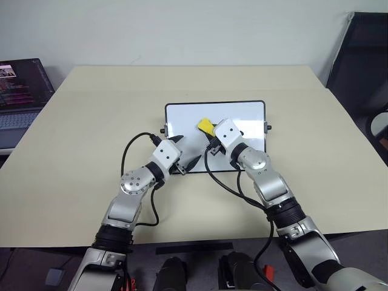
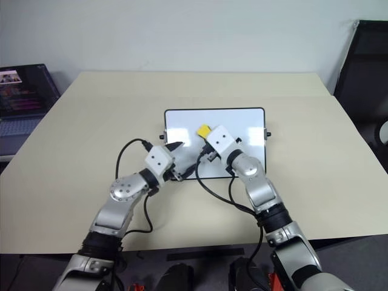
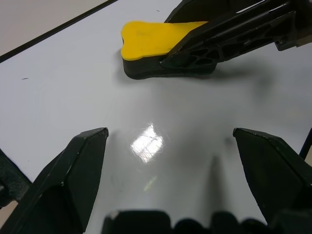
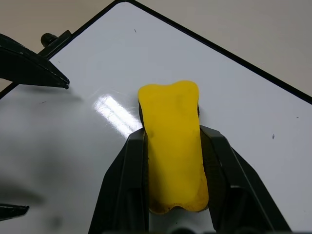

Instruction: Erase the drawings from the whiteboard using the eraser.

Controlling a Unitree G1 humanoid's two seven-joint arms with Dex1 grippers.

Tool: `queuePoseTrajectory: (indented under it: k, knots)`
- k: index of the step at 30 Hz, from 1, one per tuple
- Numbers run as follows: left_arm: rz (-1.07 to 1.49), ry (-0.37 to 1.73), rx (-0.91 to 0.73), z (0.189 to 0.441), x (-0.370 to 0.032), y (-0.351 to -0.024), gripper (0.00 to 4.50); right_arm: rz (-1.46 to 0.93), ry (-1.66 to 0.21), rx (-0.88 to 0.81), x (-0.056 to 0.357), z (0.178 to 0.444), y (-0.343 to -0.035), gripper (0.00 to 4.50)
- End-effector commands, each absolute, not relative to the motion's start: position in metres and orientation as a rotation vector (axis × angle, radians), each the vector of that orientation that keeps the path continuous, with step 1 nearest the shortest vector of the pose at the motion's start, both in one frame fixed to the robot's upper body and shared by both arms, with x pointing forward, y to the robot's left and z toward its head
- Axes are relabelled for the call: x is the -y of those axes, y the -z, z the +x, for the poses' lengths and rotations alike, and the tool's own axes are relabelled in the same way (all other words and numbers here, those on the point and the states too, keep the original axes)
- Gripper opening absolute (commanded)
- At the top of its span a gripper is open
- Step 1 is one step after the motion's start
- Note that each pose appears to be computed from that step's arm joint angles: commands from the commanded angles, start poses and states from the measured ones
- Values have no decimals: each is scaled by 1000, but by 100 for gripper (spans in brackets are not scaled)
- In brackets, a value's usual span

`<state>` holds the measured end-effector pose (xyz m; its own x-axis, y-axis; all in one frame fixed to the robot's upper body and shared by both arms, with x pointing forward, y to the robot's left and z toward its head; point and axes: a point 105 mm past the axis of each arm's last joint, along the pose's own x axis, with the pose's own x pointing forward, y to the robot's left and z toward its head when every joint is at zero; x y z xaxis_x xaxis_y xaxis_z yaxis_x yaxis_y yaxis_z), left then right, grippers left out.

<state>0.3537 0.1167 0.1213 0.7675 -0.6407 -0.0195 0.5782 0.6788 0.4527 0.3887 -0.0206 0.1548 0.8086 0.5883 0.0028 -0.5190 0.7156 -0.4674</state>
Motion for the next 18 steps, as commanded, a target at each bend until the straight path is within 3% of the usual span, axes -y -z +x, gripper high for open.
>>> queuePoseTrajectory:
  k: [1, 11, 18]
  knots:
    - [466, 691, 207, 353, -111, -136, 450, -484, -617, 171, 18, 389, -163, 110]
    - [456, 688, 200, 351, -111, -133, 450, -553, -604, 54, 59, 376, -133, 110]
    - [448, 702, 200, 352, -107, -133, 450, -543, -570, 71, 68, 376, -141, 110]
